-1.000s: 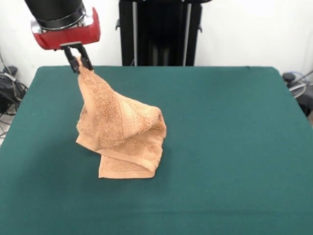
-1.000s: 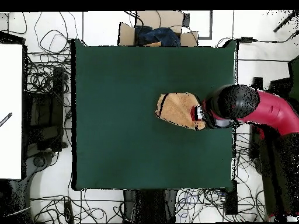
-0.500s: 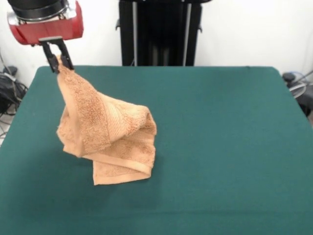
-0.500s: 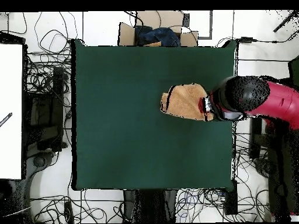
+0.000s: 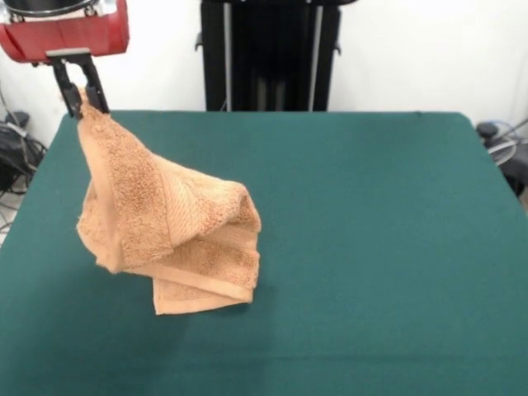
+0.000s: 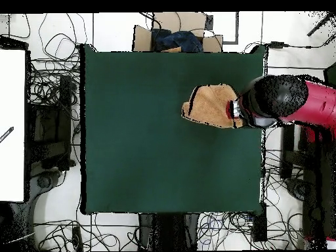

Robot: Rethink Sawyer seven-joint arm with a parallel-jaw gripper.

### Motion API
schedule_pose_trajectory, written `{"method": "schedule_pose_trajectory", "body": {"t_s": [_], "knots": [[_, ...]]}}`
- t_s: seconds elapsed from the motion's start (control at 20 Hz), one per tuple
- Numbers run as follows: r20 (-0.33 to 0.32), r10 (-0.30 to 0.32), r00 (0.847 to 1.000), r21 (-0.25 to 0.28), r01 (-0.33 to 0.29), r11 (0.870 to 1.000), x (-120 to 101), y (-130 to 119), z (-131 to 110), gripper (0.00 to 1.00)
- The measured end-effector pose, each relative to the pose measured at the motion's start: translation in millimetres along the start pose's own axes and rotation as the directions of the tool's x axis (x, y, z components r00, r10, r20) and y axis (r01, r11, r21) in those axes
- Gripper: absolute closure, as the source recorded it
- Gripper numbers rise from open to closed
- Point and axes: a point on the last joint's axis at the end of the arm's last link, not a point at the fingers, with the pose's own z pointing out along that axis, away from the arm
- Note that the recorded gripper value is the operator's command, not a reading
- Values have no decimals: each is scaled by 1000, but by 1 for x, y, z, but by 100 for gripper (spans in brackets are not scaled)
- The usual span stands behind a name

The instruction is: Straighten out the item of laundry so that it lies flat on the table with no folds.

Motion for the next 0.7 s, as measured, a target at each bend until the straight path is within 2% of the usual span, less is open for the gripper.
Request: {"method": "schedule_pose_trajectory", "body": {"t_s": [0.7], "knots": [[-34,-8,999,30,9,1000,-20,12,-56,100]]}}
